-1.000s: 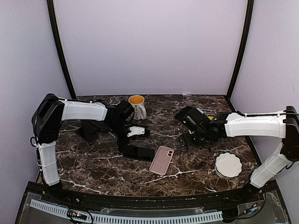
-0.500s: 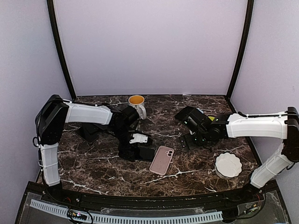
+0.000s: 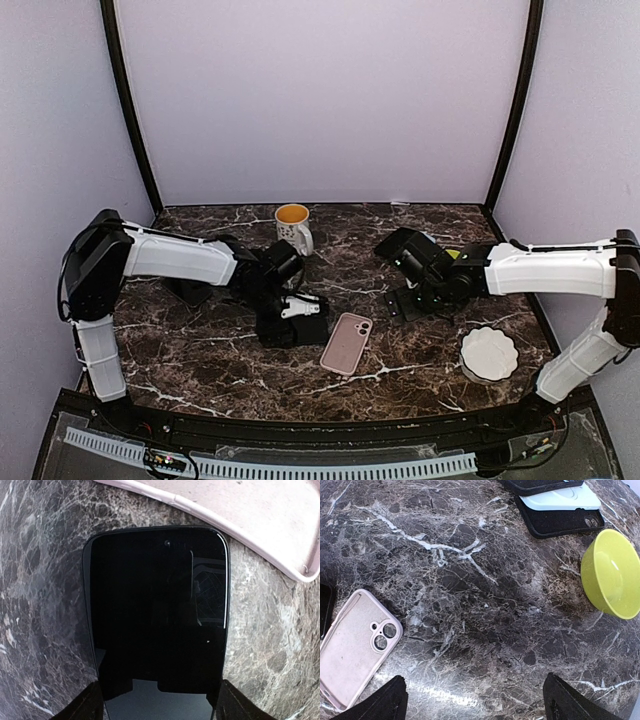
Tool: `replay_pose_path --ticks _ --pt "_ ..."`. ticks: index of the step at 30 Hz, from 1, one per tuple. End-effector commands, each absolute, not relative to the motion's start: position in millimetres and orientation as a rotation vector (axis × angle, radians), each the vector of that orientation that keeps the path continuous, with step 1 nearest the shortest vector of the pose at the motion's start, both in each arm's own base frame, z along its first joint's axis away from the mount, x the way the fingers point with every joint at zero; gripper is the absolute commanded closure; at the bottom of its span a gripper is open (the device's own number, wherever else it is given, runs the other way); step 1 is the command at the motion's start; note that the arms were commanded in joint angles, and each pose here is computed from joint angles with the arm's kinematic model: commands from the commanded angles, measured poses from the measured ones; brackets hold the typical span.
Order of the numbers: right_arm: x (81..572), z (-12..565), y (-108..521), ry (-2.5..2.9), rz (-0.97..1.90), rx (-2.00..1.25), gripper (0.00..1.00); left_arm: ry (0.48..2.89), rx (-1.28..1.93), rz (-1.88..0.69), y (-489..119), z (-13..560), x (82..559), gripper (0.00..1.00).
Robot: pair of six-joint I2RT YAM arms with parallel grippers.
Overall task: Put the phone into the phone case
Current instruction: Place the phone at the center of the board.
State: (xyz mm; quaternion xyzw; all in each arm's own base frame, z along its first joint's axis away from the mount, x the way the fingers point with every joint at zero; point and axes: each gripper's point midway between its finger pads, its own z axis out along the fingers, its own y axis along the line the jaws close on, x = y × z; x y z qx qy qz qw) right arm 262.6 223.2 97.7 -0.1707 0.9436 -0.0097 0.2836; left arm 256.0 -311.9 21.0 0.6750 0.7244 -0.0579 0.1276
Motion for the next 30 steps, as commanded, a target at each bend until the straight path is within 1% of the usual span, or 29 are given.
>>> replay_pose_path --ticks 1,6,10,13,14,18,25,30 --pt "264.1 115.6 224.7 2.485 0.006 -0.428 0.05 2.530 1.790 -0.037 -267.4 -9.6 222.8 0.33" --pt "261.0 118.1 224.6 2.497 0.042 -0.372 0.06 2.863 1.351 0.069 -245.6 -17.9 207.9 0.37" --pt "257.7 121.7 229.4 2.499 0.081 -0.345 0.07 3.017 1.080 0.034 -247.1 -21.6 193.1 0.37" --pt "254.7 126.3 236.8 2.493 0.112 -0.346 0.07 3.038 1.006 -0.004 -258.5 -15.4 189.3 0.35" --pt "253.7 127.9 239.5 2.491 0.120 -0.346 0.07 3.039 0.996 -0.013 -261.9 -13.1 187.7 0.32" --pt "246.9 128.7 244.9 2.498 0.116 -0.345 0.08 3.022 1.012 -0.161 -281.6 1.0 180.9 0.27" --pt "231.3 127.9 264.1 2.516 0.202 -0.327 0.09 2.959 1.006 -0.425 -302.1 32.4 169.9 0.23" --pt "226.8 118.1 276.4 2.537 0.231 -0.320 0.09 2.916 0.980 -0.495 -304.3 42.7 168.1 0.21"
